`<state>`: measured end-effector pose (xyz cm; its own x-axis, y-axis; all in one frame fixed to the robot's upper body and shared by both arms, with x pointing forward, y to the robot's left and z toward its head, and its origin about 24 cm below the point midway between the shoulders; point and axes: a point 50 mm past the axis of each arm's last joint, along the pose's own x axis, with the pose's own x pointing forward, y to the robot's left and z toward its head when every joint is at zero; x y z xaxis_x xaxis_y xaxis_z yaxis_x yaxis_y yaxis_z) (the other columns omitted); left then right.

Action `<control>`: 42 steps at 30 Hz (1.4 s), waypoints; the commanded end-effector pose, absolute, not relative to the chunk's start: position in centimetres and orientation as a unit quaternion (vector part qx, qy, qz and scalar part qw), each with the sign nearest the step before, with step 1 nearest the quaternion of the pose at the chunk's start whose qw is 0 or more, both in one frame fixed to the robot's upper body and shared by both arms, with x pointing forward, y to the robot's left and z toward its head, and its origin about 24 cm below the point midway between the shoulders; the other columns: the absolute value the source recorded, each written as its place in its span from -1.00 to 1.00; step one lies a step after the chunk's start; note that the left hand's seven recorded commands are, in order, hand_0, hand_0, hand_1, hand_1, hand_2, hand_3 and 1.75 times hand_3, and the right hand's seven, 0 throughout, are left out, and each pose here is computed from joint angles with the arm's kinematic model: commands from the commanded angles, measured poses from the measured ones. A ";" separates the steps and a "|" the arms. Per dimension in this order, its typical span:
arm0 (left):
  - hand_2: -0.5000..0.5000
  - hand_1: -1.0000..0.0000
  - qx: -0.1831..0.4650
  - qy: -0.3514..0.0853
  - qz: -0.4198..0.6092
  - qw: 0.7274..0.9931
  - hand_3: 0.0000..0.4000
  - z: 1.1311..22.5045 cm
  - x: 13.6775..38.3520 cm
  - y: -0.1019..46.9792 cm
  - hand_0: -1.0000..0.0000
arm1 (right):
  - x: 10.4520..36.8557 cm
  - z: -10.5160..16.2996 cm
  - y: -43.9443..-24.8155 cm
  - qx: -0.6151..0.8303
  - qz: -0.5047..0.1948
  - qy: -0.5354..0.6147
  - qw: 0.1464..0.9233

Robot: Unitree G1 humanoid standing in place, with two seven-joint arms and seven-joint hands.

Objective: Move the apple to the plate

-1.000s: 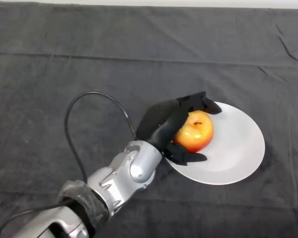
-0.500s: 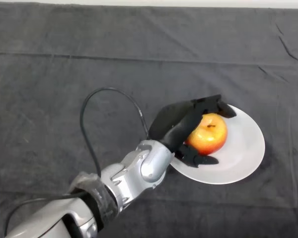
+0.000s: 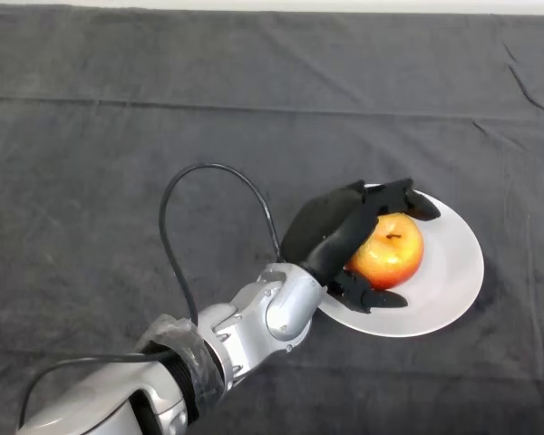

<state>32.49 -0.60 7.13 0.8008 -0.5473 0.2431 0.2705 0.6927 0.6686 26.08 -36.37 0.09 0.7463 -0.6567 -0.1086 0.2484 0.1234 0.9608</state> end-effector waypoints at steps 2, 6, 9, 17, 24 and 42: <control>0.00 1.00 0.334 -0.250 -0.221 0.881 -1.00 8.8 33.4 -0.5 1.00 | 25.6 0.6 -37.3 0.580 -0.315 -0.196 0.725; 0.00 1.00 0.327 -0.260 -0.209 0.884 -1.00 9.4 33.7 0.1 1.00 | 25.6 0.6 -37.3 0.580 -0.315 -0.196 0.725; 0.00 1.00 0.319 -0.270 -0.196 0.887 -1.00 9.9 33.9 0.8 1.00 | 25.6 0.6 -37.3 0.580 -0.315 -0.196 0.725; 0.00 1.00 0.288 -0.297 -0.141 0.899 -1.00 11.0 34.1 4.0 1.00 | 25.6 0.6 -37.3 0.580 -0.315 -0.197 0.725; 0.00 1.00 0.260 -0.321 -0.081 0.907 -1.00 12.0 33.5 7.7 1.00 | 25.6 0.6 -37.3 0.580 -0.315 -0.196 0.725; 0.00 1.00 0.234 -0.348 0.089 0.904 -1.00 13.1 29.5 19.2 1.00 | 25.6 0.6 -37.3 0.579 -0.315 -0.196 0.726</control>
<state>29.97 18.54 12.24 0.7709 0.0145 0.6369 -0.3115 0.8806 0.3570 26.06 -36.38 0.10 0.7457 -0.6577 -0.1062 0.2463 0.1241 0.9612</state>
